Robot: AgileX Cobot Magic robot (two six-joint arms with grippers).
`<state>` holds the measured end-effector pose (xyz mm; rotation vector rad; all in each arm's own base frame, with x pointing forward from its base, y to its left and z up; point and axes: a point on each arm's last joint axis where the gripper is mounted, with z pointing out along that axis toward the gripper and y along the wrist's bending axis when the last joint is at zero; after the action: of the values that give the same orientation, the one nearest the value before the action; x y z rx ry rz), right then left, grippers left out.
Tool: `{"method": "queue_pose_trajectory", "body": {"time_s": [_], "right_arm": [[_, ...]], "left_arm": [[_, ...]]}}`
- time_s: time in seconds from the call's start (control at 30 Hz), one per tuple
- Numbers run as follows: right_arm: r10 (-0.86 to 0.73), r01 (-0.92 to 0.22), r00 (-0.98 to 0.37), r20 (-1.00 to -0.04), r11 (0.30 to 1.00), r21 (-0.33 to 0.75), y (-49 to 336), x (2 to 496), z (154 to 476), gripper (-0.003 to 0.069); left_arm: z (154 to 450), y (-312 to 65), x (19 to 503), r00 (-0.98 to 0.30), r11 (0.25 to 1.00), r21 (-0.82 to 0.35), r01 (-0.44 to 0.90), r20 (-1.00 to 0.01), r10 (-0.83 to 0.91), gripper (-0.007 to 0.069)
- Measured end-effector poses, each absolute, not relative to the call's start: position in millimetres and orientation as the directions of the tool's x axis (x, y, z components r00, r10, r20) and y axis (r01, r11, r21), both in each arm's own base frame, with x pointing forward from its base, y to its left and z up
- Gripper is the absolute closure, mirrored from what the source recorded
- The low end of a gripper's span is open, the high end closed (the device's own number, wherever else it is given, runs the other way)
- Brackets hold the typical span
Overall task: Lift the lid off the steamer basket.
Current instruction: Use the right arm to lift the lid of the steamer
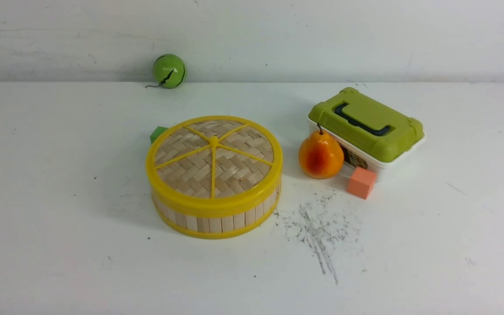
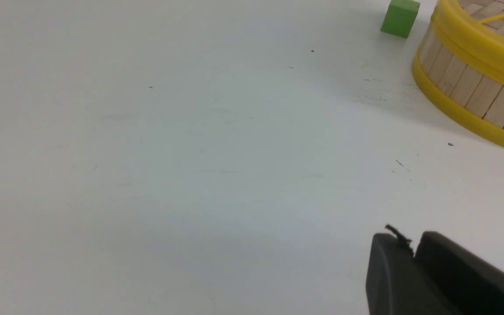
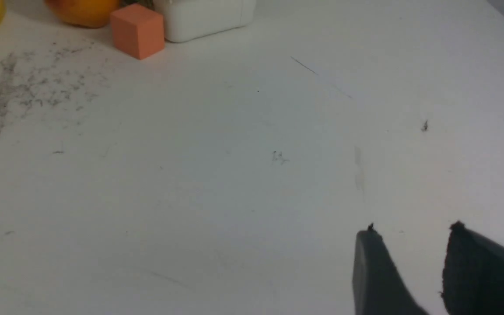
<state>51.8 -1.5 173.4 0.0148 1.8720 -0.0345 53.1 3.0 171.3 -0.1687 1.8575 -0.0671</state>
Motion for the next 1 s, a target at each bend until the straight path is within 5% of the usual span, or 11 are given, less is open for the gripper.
{"method": "queue_pose_trajectory", "body": {"time_s": [0.2,0.33,0.43,0.73,0.9,1.0], "right_arm": [[0.283,0.007,-0.236,-0.93,0.957,0.289,7,54,177,0.0419],[0.666,-0.014,-0.127,-0.735,0.74,0.673,10,56,190,0.0419],[0.817,-0.032,-0.075,-0.572,0.571,0.82,9,56,196,0.0419],[0.888,-0.047,-0.013,-0.459,0.458,0.888,4,56,201,0.0419],[0.842,-0.064,-0.088,-0.532,0.528,0.847,11,55,202,0.0421],[0.753,-0.122,-0.144,-0.642,0.63,0.767,19,54,233,0.0501]], "left_arm": [[171,3,53,-0.281,0.988,-0.134,-0.082,-0.948,-0.152,0.0541],[171,3,53,-0.281,0.988,-0.134,-0.082,-0.948,-0.152,0.054],[171,3,53,-0.281,0.988,-0.135,-0.082,-0.948,-0.153,0.0536],[171,3,53,-0.281,0.987,-0.136,-0.082,-0.947,-0.153,0.053],[171,3,53,-0.281,0.987,-0.136,-0.082,-0.947,-0.153,0.0528],[171,3,53,-0.281,0.987,-0.136,-0.082,-0.947,-0.153,0.0528]]}}
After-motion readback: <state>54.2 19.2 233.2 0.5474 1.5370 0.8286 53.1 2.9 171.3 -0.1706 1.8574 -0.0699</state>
